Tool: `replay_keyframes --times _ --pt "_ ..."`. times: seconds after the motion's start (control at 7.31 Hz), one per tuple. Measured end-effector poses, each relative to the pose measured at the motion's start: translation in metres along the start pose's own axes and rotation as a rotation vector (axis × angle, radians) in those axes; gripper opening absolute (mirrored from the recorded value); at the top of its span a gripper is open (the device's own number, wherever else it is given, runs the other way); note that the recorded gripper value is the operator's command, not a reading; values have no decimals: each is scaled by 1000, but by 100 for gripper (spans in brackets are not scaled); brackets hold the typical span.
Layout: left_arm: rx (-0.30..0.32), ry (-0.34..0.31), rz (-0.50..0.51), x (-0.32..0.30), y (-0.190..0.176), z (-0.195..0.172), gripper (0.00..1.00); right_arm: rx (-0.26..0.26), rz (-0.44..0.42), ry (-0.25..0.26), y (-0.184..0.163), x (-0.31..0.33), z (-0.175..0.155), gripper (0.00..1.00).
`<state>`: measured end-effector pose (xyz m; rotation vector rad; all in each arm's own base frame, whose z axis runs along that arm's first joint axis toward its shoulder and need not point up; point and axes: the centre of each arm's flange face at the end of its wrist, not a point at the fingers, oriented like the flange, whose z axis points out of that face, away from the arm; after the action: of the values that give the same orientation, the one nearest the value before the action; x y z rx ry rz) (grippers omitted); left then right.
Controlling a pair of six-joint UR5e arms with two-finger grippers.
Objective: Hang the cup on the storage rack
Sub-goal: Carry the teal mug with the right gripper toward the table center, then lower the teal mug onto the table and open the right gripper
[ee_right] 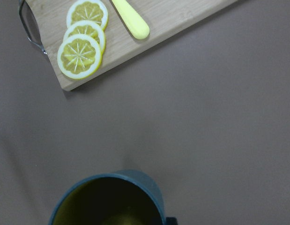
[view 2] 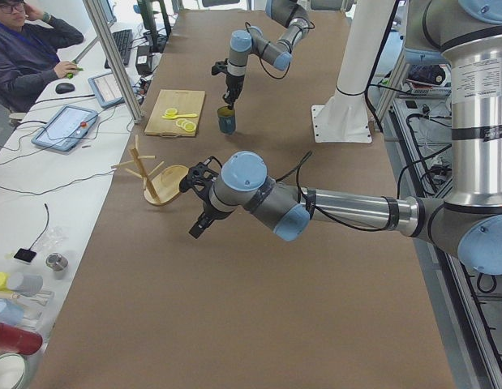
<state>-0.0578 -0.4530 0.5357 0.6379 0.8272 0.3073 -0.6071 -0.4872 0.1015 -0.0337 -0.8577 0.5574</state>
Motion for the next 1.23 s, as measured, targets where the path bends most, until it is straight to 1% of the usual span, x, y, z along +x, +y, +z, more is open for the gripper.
replay_keyframes --times 0.27,0.82,0.96,1.1,1.23 --pt "3 0 1 -1 1 1 99 -7 19 27 13 -9 10 0" --pt "0 0 -1 -3 3 2 99 8 33 116 21 -24 17 0" --pt "0 0 -1 -3 3 2 99 22 30 126 24 -27 20 23" --pt "0 0 -1 -3 3 2 99 36 26 128 27 -29 22 68" --pt "0 0 -2 -3 3 2 99 45 24 131 29 -29 25 96"
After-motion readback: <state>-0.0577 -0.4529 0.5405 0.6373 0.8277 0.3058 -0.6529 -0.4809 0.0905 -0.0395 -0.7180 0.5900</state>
